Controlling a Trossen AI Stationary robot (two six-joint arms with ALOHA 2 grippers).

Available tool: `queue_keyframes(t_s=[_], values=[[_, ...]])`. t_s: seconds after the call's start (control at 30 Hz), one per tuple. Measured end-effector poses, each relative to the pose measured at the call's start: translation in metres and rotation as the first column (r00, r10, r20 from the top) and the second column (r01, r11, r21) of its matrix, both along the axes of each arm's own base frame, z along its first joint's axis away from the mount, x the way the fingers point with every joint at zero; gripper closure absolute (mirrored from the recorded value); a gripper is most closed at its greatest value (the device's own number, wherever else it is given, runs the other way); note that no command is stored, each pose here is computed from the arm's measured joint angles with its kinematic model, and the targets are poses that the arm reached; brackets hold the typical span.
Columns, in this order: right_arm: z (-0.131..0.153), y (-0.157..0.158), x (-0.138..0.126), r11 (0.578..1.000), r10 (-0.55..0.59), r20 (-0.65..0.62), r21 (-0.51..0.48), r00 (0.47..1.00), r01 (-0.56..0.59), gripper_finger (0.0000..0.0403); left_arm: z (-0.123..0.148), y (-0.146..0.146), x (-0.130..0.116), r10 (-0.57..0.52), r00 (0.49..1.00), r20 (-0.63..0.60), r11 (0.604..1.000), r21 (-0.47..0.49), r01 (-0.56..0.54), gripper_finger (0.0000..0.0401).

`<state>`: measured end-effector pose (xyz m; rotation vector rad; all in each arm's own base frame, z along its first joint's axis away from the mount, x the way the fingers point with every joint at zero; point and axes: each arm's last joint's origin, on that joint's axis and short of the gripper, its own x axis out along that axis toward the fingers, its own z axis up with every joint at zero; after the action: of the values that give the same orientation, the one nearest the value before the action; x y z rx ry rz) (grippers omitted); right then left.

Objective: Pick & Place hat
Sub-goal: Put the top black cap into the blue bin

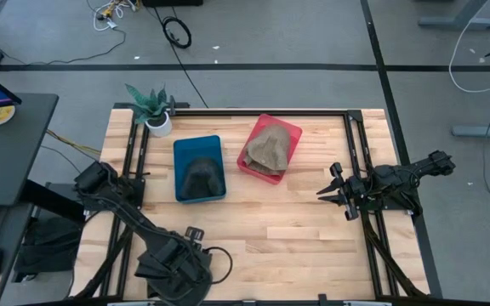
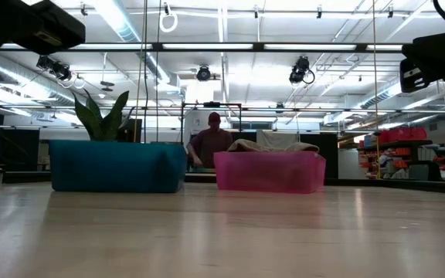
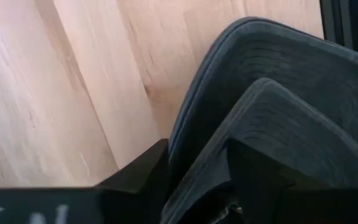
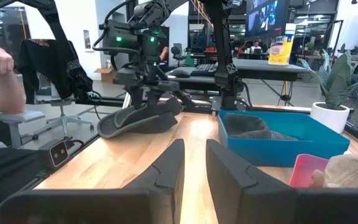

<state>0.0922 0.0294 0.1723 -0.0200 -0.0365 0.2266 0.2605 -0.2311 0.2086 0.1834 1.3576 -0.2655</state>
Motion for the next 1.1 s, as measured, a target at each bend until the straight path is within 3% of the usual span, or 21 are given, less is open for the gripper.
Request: queue_keyframes(t_s=[0.27,0.57,0.73,0.93,1.1], values=[[0.000,0.000,0.000,1.000,0.000,0.000,0.000,1.000,0.000,0.0332,0.005,0.000,-0.002,-0.014,1.000,-0.025,0.999,-0.047,0.013,0.0383],[0.000,0.000,0.000,1.000,0.000,0.000,0.000,1.000,0.000,0.0332,0.011,0.001,-0.003,-0.035,0.999,-0.002,0.999,-0.034,0.035,0.0386],[0.000,0.000,0.000,1.000,0.000,0.000,0.000,1.000,0.000,0.0332,0.025,-0.003,-0.002,-0.059,0.996,0.064,0.998,0.019,0.058,0.0387],[0.000,0.000,0.000,1.000,0.000,0.000,0.000,1.000,0.000,0.0332,0.055,-0.019,-0.008,-0.145,0.963,0.227,0.980,0.166,0.108,0.0385],[0.000,0.000,0.000,1.000,0.000,0.000,0.000,1.000,0.000,0.0332,0.078,-0.035,-0.020,-0.216,0.902,0.373,0.945,0.311,0.098,0.0386]])
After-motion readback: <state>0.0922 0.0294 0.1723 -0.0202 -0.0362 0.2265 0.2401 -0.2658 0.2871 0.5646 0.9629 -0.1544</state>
